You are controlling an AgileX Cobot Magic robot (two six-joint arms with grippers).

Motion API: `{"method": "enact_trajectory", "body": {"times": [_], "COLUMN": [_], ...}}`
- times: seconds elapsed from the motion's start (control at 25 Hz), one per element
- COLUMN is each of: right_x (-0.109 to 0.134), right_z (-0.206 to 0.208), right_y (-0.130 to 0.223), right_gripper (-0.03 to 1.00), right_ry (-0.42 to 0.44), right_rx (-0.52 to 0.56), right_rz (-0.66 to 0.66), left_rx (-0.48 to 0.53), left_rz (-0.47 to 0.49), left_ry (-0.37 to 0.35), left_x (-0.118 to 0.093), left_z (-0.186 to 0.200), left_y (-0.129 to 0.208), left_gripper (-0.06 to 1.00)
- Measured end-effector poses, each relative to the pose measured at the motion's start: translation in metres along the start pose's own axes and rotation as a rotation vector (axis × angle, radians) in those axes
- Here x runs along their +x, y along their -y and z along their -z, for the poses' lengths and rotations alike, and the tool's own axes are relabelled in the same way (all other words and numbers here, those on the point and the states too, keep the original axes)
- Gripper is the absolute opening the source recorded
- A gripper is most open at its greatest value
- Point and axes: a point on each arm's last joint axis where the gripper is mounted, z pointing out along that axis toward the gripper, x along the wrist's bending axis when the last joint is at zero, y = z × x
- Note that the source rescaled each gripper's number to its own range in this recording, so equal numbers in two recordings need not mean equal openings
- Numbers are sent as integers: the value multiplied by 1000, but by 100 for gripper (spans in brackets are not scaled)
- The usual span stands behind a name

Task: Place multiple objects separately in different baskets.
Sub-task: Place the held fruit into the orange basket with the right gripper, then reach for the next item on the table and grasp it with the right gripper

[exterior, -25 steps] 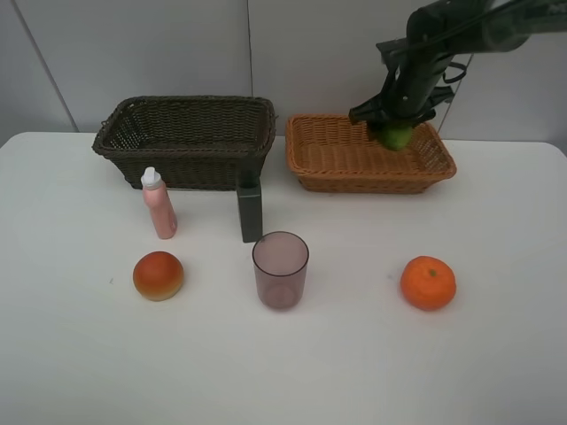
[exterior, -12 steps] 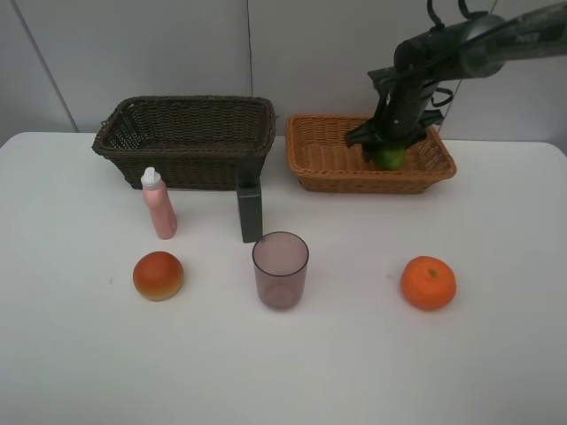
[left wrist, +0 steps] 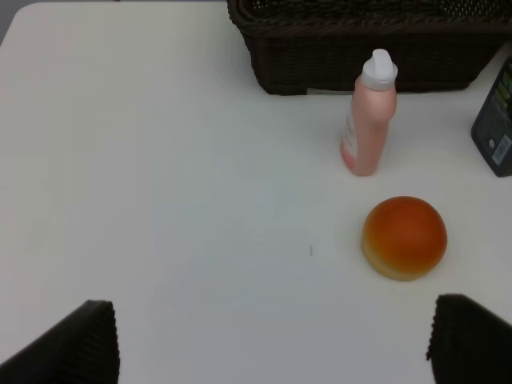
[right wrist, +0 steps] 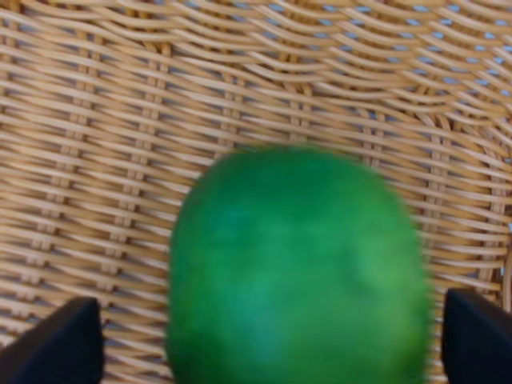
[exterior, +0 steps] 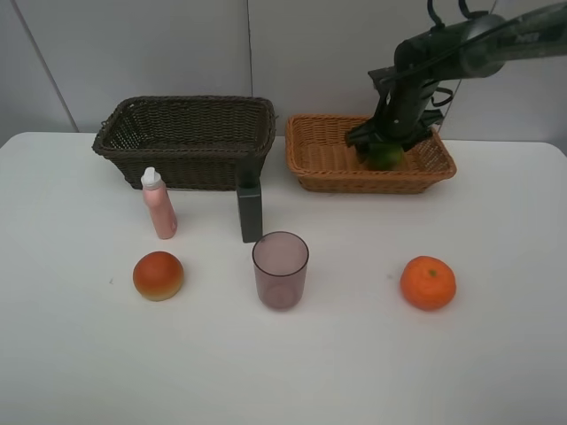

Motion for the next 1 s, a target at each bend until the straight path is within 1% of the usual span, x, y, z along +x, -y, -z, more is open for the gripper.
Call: {"method": "enact_trajectory", "body": {"times": [0.12, 0.36, 0.48, 0.6, 0.84, 1.0], "right_x": [0, 0, -2, -7, -21, -23], "right_z": [0, 1, 7, 26, 82, 124], "right_y": [0, 0, -2, -7, -15, -16], "right_gripper": [94, 95, 96, 96, 96, 96], "right_ry": [0, 0, 2, 6, 19, -16], "right_rx": [-1, -1, -10, -34, -75, -113], "right_rz": [0, 0, -4, -13, -49, -89], "left_rx": [0, 0, 0, 0, 0, 0], "left_rz": [0, 0, 0, 0, 0, 0], "left_ry": [0, 0, 0, 0, 0, 0], "left_x": [0, 0, 0, 0, 0, 0], "left_z": [0, 0, 0, 0, 0, 0], "left_y": [0, 0, 0, 0, 0, 0], "left_gripper": [100, 100, 100, 100, 100, 100]}}
